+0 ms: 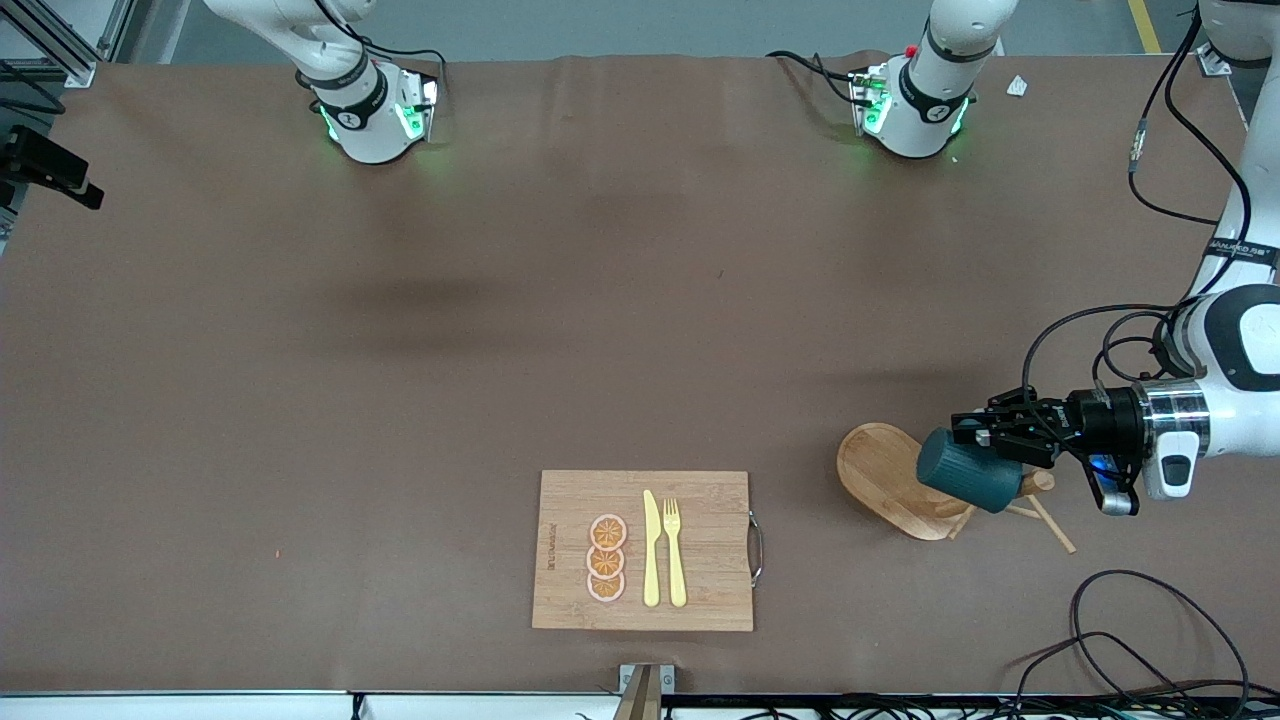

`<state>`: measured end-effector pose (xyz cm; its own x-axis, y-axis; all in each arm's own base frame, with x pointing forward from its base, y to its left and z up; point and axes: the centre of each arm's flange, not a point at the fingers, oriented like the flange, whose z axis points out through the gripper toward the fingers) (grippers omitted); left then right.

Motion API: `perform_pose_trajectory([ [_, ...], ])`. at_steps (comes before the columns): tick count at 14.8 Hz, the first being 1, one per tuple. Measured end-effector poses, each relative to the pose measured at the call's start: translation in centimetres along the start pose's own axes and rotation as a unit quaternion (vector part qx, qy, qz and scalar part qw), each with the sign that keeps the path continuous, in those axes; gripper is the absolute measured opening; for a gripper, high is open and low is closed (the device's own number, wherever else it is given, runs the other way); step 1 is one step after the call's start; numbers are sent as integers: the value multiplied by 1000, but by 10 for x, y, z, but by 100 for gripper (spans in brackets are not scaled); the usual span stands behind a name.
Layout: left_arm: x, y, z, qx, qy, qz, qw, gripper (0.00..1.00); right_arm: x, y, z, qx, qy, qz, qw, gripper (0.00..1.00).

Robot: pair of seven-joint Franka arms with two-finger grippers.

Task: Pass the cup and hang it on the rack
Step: 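Open the left gripper and draw it back from the hung mug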

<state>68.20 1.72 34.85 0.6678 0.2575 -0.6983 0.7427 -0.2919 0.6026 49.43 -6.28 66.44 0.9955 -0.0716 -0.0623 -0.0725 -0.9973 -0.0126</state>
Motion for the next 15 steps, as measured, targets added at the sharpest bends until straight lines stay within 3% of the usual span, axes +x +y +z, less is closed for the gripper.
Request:
perform_pose_trajectory([
  [1, 0, 0, 0, 0, 0, 0, 1000, 39, 0, 0, 0, 0, 0, 0, 1000, 100],
  [2, 0, 0, 0, 0, 0, 0, 1000, 44, 0, 0, 0, 0, 0, 0, 1000, 100],
  [4, 0, 0, 0, 0, 0, 0, 1000, 47, 0, 0, 0, 0, 0, 0, 1000, 100],
  [9, -7, 9, -5, -2, 4, -5, 1000, 97, 0, 0, 0, 0, 0, 0, 1000, 100],
  [13, -49, 40, -14, 17, 15, -14, 1000, 100, 0, 0, 0, 0, 0, 0, 1000, 100],
  [15, -78, 58, -21, 57, 49, 13, 997, 100, 0, 0, 0, 0, -1, 0, 1000, 100],
])
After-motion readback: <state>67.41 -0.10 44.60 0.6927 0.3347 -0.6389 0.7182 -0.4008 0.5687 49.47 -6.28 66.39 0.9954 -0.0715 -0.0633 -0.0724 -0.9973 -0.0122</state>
